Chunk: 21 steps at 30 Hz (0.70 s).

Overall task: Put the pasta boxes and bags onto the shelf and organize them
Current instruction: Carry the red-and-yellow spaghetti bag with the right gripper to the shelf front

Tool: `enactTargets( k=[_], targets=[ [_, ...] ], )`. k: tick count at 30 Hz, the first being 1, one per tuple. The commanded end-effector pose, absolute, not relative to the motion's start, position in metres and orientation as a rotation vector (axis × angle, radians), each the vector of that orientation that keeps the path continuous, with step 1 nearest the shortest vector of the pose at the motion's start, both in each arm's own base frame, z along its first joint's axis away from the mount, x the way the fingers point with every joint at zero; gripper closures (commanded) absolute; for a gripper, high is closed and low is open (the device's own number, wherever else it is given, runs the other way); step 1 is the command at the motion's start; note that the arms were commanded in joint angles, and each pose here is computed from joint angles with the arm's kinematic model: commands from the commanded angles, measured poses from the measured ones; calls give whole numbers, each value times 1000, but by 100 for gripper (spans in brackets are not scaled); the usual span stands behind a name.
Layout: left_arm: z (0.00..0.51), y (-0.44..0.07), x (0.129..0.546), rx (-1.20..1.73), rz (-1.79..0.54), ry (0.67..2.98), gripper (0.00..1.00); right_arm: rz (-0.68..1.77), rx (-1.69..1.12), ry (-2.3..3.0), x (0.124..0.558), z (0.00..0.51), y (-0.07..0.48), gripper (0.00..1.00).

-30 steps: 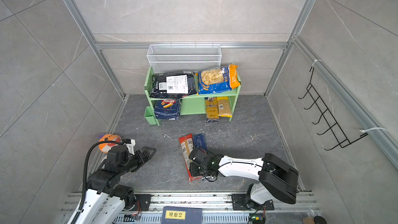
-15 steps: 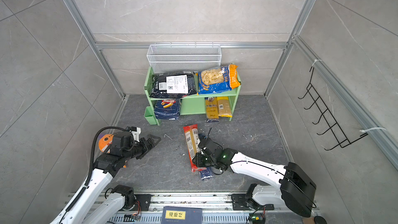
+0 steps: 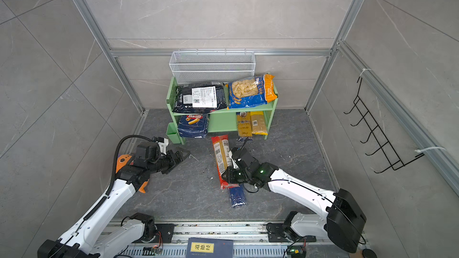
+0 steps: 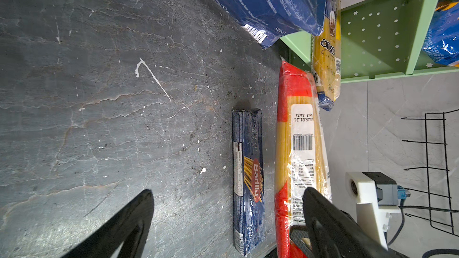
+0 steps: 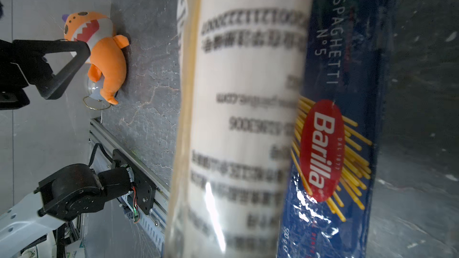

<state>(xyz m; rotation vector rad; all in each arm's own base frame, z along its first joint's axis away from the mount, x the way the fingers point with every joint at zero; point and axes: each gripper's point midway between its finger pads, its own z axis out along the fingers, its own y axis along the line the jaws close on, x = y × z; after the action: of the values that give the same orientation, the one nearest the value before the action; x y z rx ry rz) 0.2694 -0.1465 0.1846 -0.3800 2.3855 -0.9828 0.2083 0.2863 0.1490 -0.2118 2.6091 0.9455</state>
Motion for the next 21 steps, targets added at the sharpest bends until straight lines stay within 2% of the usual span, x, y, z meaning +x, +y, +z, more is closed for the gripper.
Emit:
enactTargets(
  k=[1, 21],
  targets=[
    [213, -154, 282, -279, -1004, 2304, 5, 1077, -305, 2374, 228, 217, 308, 95],
    [213, -150, 283, -276, -960, 2311, 5, 1061, -276, 2335, 281, 241, 314, 95]
  ],
)
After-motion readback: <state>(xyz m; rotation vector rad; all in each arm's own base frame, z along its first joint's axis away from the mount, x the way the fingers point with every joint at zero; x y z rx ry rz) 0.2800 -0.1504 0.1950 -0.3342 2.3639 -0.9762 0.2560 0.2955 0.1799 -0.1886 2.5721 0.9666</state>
